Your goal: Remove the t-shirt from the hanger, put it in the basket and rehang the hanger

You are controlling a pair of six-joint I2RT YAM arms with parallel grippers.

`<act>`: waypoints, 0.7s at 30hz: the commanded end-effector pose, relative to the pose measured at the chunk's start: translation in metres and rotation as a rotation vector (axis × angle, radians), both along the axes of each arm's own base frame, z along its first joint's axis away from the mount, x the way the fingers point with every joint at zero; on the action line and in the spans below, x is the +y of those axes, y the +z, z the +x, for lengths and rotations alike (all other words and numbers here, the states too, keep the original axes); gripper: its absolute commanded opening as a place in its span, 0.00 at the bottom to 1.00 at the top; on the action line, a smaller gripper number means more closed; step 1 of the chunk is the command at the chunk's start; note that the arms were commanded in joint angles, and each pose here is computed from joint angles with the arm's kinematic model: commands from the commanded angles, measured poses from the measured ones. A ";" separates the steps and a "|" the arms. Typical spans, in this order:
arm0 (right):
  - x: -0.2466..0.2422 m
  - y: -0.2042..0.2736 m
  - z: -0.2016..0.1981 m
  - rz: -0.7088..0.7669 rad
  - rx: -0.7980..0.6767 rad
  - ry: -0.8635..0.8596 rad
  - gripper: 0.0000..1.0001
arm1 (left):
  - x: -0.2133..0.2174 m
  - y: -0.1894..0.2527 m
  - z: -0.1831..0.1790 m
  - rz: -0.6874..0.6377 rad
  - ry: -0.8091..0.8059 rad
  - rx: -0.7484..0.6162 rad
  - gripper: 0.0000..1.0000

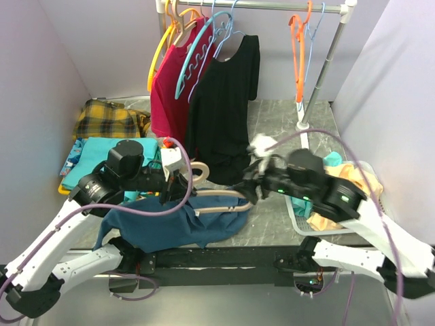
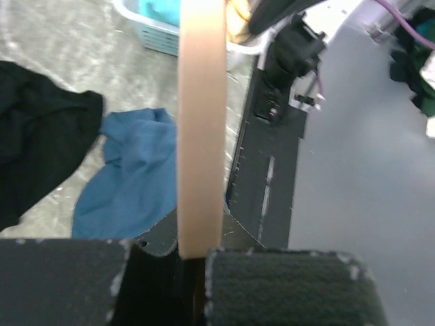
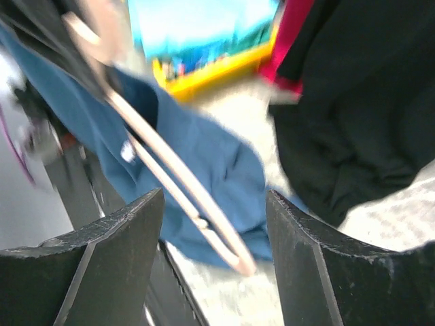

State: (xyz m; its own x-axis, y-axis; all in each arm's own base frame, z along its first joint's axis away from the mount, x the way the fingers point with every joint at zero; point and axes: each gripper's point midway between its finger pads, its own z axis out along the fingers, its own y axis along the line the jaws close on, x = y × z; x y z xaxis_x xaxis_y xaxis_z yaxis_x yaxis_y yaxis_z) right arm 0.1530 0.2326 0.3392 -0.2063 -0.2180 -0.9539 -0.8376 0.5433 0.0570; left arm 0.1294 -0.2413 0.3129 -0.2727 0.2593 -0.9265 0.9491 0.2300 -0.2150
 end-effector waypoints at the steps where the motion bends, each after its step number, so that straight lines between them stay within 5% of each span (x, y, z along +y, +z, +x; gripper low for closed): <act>1: 0.013 -0.025 -0.012 -0.110 0.021 0.132 0.69 | -0.003 0.029 -0.018 -0.052 -0.093 -0.090 0.01; 17: 0.030 -0.057 -0.029 -0.171 0.090 0.271 0.64 | -0.001 0.050 -0.039 -0.103 -0.186 -0.151 0.01; 20: 0.037 -0.053 -0.033 -0.149 0.097 0.307 0.29 | 0.000 0.050 -0.040 -0.113 -0.174 -0.157 0.01; 21: 0.038 -0.051 -0.034 -0.140 0.096 0.312 0.04 | 0.000 0.051 -0.037 -0.116 -0.160 -0.164 0.01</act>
